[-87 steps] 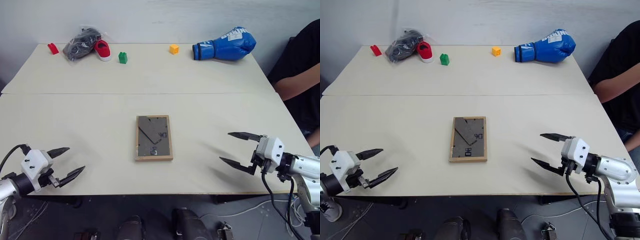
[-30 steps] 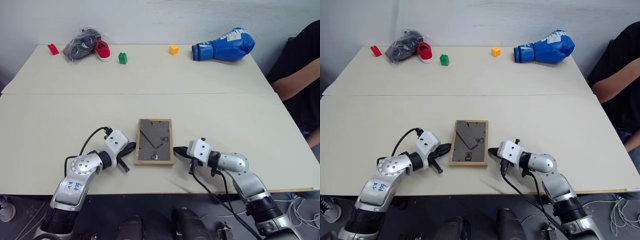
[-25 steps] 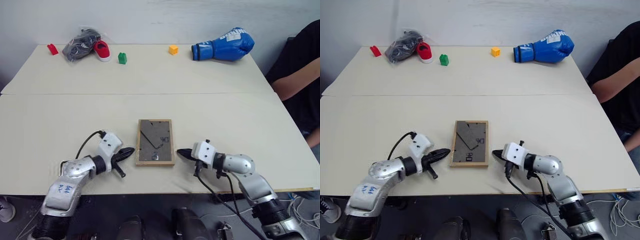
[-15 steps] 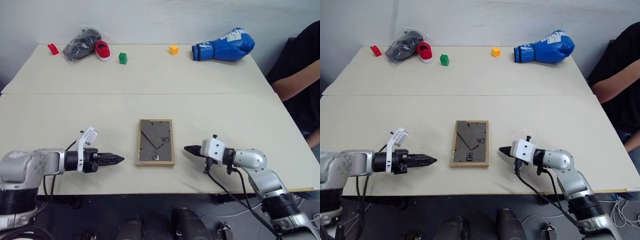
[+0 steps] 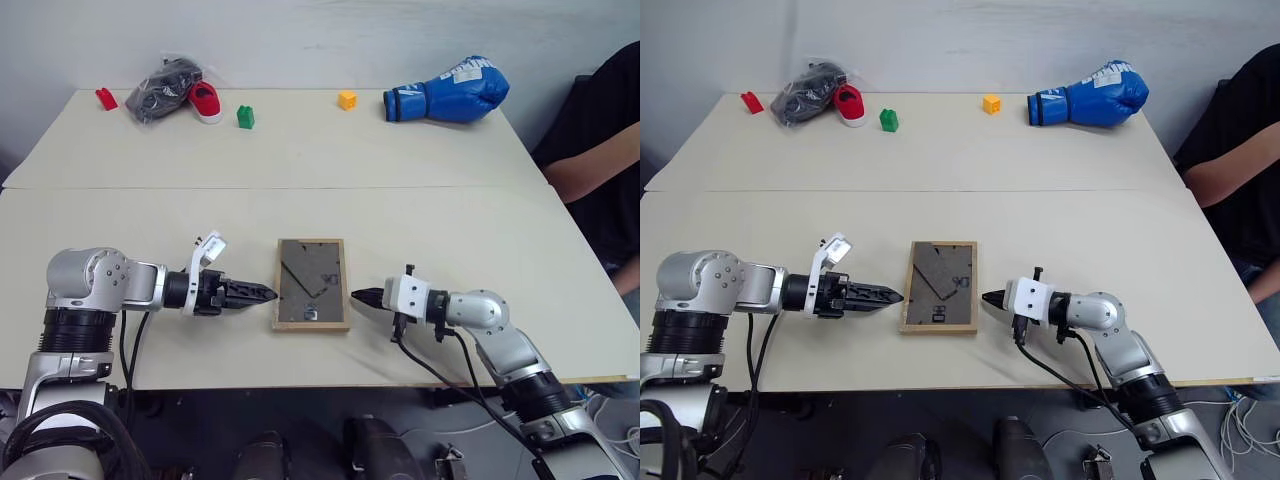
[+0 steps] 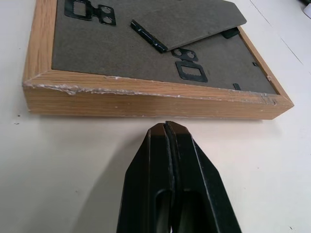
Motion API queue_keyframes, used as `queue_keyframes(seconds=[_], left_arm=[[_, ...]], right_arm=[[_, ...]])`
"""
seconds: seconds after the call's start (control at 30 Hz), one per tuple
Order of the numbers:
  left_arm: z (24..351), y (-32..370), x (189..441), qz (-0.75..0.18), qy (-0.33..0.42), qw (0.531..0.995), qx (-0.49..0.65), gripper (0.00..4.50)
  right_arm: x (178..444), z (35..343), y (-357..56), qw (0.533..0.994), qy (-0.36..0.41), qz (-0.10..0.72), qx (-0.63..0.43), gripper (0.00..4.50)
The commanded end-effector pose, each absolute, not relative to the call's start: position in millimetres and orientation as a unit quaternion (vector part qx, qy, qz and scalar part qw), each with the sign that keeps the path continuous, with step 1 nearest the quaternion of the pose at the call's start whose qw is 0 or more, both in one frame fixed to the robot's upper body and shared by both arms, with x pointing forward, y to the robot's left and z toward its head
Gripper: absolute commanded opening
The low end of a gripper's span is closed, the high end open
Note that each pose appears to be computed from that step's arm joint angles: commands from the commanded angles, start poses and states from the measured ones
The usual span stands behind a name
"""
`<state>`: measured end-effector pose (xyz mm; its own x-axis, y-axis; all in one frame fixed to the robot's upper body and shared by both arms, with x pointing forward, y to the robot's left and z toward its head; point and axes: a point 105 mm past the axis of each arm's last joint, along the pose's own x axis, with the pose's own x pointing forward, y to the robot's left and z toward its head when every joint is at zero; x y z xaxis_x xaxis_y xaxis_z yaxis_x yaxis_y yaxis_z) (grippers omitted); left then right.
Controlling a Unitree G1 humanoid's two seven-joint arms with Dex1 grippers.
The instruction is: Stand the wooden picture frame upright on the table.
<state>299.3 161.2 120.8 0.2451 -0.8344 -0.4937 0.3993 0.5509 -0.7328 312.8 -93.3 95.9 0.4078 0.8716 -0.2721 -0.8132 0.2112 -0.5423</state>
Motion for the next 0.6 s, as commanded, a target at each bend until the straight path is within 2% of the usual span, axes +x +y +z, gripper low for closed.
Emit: queue_keyframes(seconds=[0.03, 0.17, 0.53, 0.6], left_arm=[[105.0, 142.3, 296.4, -0.412, 0.484, 0.732, -0.245, 4.47], [103.3, 123.9, 290.1, -0.439, 0.488, 0.707, -0.262, 4.47], [109.4, 117.2, 289.9, -0.442, 0.491, 0.693, -0.288, 4.47], [109.5, 115.1, 288.3, -0.446, 0.495, 0.686, -0.293, 4.08]], right_arm=[[304.6, 103.3, -77.8, 0.765, -0.076, 0.556, -0.316, 0.0], [303.2, 100.6, -66.2, 0.762, -0.079, 0.562, -0.31, 0.0], [309.2, 100.7, -56.7, 0.765, -0.087, 0.558, -0.308, 0.0], [308.7, 99.8, -58.4, 0.763, -0.088, 0.559, -0.312, 0.0]])
